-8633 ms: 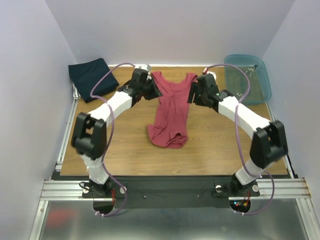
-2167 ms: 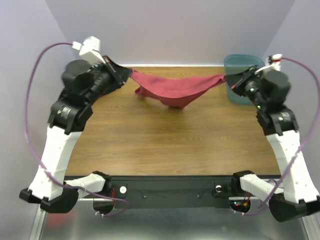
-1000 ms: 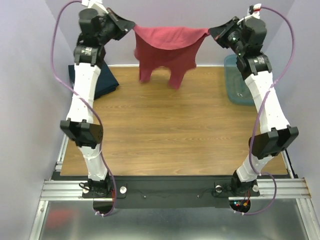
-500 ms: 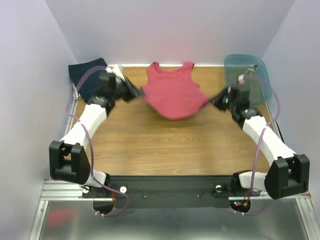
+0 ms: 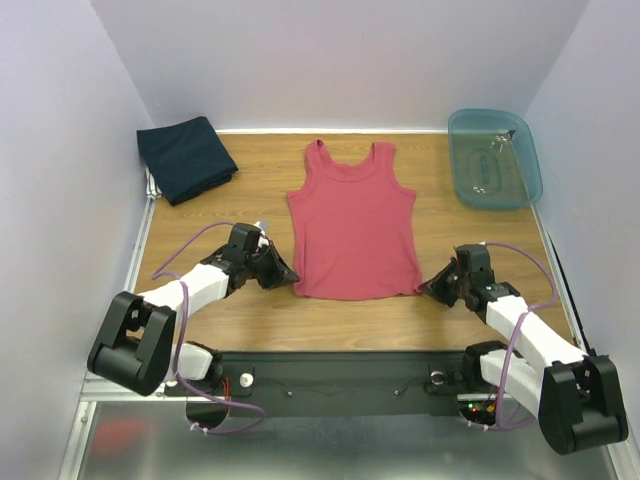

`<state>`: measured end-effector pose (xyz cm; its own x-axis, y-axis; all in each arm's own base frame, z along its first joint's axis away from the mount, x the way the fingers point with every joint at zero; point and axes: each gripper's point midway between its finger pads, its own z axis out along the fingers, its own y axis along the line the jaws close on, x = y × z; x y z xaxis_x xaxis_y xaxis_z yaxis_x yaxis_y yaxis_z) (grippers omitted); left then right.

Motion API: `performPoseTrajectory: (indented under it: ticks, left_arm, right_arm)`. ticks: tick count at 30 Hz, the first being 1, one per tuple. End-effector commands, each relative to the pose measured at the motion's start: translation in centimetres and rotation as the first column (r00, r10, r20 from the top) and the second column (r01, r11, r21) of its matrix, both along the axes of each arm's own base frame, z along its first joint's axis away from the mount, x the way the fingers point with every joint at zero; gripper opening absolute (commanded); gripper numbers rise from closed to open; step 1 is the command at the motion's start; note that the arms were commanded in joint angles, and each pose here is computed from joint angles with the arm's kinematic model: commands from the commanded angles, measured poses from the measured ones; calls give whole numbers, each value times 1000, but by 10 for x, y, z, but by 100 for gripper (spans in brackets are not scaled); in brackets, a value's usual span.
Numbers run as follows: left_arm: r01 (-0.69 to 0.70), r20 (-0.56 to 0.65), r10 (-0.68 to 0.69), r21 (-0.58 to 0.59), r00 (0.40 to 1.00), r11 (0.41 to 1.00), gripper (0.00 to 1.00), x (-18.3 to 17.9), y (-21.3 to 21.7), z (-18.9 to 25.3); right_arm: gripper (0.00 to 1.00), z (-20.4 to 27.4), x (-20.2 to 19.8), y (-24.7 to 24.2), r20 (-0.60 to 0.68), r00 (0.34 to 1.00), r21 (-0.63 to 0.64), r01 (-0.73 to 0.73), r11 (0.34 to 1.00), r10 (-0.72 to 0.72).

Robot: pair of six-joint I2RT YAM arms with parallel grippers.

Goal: Fold and stack the tank tops
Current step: Flatten the tank top out

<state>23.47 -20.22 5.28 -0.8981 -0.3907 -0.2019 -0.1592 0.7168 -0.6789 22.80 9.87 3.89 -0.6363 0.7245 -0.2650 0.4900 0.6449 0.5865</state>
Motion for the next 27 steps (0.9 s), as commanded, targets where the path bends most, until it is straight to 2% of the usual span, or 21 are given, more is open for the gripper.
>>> performPoseTrajectory:
  ticks: [1, 7, 9, 11, 12, 14, 16, 17, 22, 24, 26, 27]
  left_arm:
    - [-48, 40, 47, 22, 998, 999, 0, 5, 6, 8]
    - [-28, -9, 28, 66, 1000, 997, 0, -11, 15, -2]
    - [-16, -17, 18, 71, 1000, 997, 6, -15, 15, -4]
    - [-1, -17, 2, 79, 1000, 997, 20, -17, 16, -2]
    - [7, -11, -6, 84, 1000, 996, 25, -17, 16, 0]
    - [19, 17, -21, 92, 1000, 996, 37, -14, 17, 12]
    - [8, 54, -14, 107, 998, 994, 42, -7, 19, 27]
    - [4, 86, -14, 115, 996, 993, 53, -3, 21, 36]
    - [-52, 200, 23, 141, 980, 989, 55, 31, 30, 75]
    - [-73, 204, 45, 131, 978, 989, 54, 51, 36, 75]
    - [-63, 277, 32, 104, 960, 993, 54, 82, 32, 91]
    - [-45, 228, 14, 135, 974, 990, 52, 94, 30, 71]
  right_arm:
    - [0, 0, -1, -13, -4, 998, -44, 61, 997, -61]
    - [2, 10, 0, -43, -3, 992, -194, 120, 974, -123]
    - [5, 11, -2, -49, -14, 992, -229, 121, 966, -128]
    - [14, 14, -1, -55, -16, 991, -255, 127, 958, -136]
    - [25, 15, 0, -56, -15, 990, -260, 129, 957, -137]
    - [38, 20, 1, -57, -8, 991, -267, 127, 955, -134]
    - [50, 29, 4, -57, 14, 992, -269, 125, 955, -126]
    - [58, 34, 4, -58, 25, 992, -274, 125, 953, -123]
    - [63, 63, 17, -48, 90, 994, -247, 76, 966, -55]
    - [62, 80, 28, -24, 129, 991, -171, -19, 985, 41]
    - [59, 95, 40, 9, 168, 978, -159, -98, 982, 124]
    - [59, 104, 44, 22, 190, 971, -185, -109, 977, 145]
